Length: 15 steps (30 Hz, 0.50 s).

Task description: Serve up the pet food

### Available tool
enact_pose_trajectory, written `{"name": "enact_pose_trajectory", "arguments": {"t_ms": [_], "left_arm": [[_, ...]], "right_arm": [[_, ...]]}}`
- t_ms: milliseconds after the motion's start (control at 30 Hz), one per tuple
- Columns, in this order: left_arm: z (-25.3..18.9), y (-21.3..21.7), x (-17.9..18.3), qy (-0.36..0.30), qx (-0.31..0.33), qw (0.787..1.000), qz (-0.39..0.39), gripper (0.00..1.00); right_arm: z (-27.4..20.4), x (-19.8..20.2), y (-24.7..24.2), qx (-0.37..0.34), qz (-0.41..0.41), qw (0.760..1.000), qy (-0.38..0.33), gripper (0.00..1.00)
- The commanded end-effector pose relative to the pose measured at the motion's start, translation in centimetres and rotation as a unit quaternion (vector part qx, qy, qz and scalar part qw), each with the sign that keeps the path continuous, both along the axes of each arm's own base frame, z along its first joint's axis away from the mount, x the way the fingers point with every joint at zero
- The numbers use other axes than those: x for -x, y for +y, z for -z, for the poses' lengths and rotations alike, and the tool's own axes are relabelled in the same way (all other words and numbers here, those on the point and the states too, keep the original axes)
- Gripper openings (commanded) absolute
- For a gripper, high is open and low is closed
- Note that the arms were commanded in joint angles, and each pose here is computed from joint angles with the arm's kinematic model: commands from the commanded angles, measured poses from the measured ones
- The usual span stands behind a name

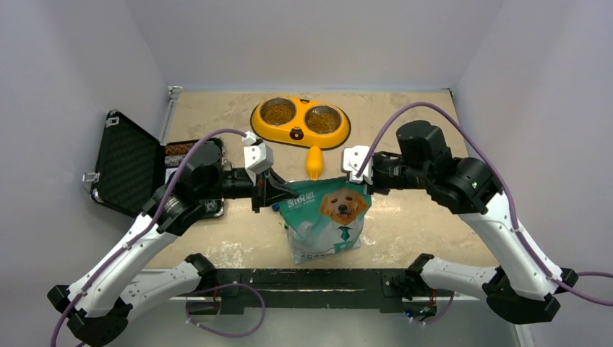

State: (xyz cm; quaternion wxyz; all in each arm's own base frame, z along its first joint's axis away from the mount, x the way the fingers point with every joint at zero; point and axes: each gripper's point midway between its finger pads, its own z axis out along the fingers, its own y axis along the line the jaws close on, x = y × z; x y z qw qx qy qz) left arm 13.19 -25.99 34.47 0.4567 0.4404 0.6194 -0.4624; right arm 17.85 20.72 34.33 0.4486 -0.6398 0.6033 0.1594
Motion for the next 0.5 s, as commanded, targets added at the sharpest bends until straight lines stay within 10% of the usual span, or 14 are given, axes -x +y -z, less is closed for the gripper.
{"name": "enact_pose_trajectory", "arguments": {"t_ms": [0, 467], "left_arm": [[-2.8, 3.0, 4.2, -0.024, 0.028, 0.999, 0.022, 0.0], [-3.3, 2.3, 4.7, -0.005, 0.044, 0.998, 0.048, 0.0]], "right_arm": [[0.9, -1.7, -14.2, 0.153, 0.254, 0.953, -0.064, 0.0], [-0.4, -0.1, -15.4, 0.086, 0.296, 0.948, -0.083, 0.0]]}}
